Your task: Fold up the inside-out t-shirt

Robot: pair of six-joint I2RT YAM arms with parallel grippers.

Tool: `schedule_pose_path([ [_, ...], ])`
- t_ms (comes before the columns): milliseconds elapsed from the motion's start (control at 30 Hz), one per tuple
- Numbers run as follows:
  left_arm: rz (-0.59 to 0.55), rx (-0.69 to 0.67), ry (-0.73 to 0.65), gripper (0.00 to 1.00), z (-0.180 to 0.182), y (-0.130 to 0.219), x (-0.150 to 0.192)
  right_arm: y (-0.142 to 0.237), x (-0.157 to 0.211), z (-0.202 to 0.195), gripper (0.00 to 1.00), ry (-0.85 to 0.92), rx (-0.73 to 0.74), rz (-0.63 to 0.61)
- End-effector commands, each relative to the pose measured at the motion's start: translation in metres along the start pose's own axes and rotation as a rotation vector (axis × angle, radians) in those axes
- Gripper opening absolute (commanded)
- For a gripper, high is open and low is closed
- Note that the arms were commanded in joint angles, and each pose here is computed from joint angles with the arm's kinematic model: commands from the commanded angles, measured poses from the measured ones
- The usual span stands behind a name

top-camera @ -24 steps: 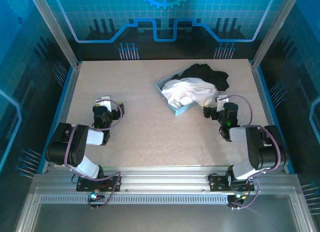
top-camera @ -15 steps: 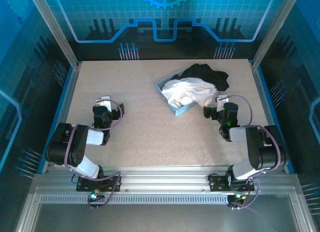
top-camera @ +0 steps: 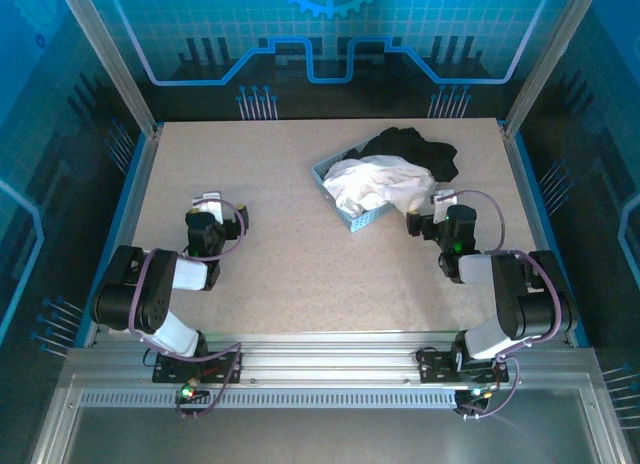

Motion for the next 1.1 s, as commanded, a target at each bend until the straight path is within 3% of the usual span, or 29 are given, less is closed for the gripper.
schedule_pose_path([
  [0, -0.028, 0.022, 0.015, 0.99, -0.003, -0.001, -0.011, 0.001, -0.017, -0.001, 1.00, 0.018, 0.000, -0.064],
  [133, -0.066, -0.021, 0.057, 0.99, 0.003, 0.008, -0.018, 0.008, -0.027, -0.005, 1.00, 0.016, 0.055, -0.025],
  [233, -0.086, -0.037, 0.058, 0.99, 0.003, 0.018, -0.031, 0.023, -0.044, -0.021, 1.00, -0.082, 0.070, 0.039],
  [300, -0.071, -0.064, 0.069, 0.99, 0.000, 0.026, -0.048, 0.037, -0.054, -0.030, 1.00, -0.158, 0.086, 0.003],
  [400, -0.045, -0.103, 0.233, 0.99, -0.001, 0.035, -0.071, 0.065, -0.064, -0.044, 1.00, -0.255, 0.160, -0.029],
  [533, 0.062, 0.094, 0.360, 0.99, -0.028, 0.042, -0.082, 0.101, -0.076, -0.057, 1.00, -0.357, 0.230, -0.058],
  [633, 0.127, 0.281, 0.446, 0.99, -0.057, 0.046, -0.087, 0.117, -0.092, -0.050, 1.00, -0.363, 0.147, -0.139],
  [733, 0.189, 0.392, 0.434, 0.99, -0.091, 0.050, -0.087, 0.125, -0.111, -0.033, 1.00, -0.332, 0.057, -0.191],
  [900, 0.256, 0.467, 0.347, 0.99, -0.131, 0.055, -0.081, 0.123, -0.152, 0.008, 1.00, -0.112, -0.023, -0.174],
  [1067, 0.307, 0.499, 0.309, 0.99, -0.149, 0.058, -0.077, 0.095, -0.174, 0.024, 1.00, -0.009, -0.056, -0.054],
])
Point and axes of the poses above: each hand's point on the last joint's axis, 136 mm out from that joint toward the fingers, its own y axis back along the fingers, its own z axis along the line the jaws close on, x = y × z, the point moved 7 cm from there along y, back along the fingers, and after that the axes turned 14 degrees about y, right-handed, at the moved point
